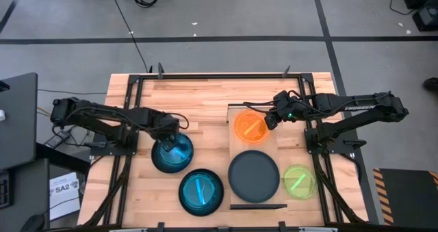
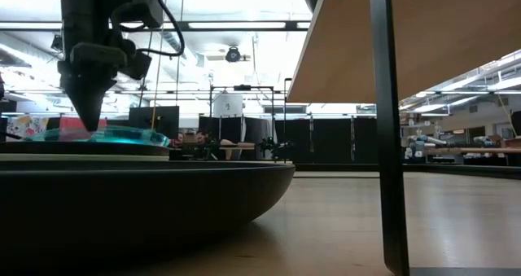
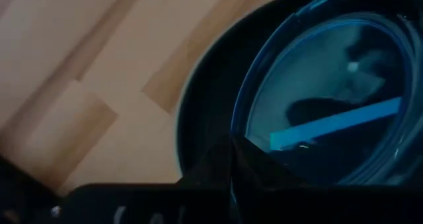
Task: Place and stack plates onto a shelf
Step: Put the top blue plate on top of the orange plate on the shelf
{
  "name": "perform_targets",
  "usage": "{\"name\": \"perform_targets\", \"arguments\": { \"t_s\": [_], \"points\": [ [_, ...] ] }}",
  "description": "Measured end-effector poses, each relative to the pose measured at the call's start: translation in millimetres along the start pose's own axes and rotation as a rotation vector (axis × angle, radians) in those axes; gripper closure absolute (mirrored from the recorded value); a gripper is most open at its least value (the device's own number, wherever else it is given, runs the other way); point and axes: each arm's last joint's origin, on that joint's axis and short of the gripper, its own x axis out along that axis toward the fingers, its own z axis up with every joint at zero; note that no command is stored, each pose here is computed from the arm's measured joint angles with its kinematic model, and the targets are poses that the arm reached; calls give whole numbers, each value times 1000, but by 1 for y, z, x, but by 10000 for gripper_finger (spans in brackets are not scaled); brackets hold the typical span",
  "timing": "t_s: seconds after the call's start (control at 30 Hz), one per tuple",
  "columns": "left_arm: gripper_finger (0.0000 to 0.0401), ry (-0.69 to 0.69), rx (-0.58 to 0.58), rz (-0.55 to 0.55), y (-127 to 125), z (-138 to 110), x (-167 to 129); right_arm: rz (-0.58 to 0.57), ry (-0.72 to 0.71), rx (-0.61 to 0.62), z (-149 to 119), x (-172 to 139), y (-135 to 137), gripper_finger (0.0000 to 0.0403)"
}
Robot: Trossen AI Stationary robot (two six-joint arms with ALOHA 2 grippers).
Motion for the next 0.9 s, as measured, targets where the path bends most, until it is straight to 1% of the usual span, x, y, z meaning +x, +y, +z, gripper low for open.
{"name": "perform_targets", "arguments": {
  "t_s": [0.2, 0.33, 0.77, 0.9],
  "points": [
    [397, -29, 5, 67, 1, 5, -19, 2, -2, 1, 0, 0, 0, 285],
    [397, -74, 27, 95, -1, 11, -34, 20, -18, 11, 2, 0, 2, 285],
    [397, -277, 67, 99, -8, 32, -81, 94, -87, 52, 9, -1, 9, 285],
    [397, -343, 60, 113, -8, 37, -93, 129, -120, 61, 13, -2, 13, 285]
  ]
}}
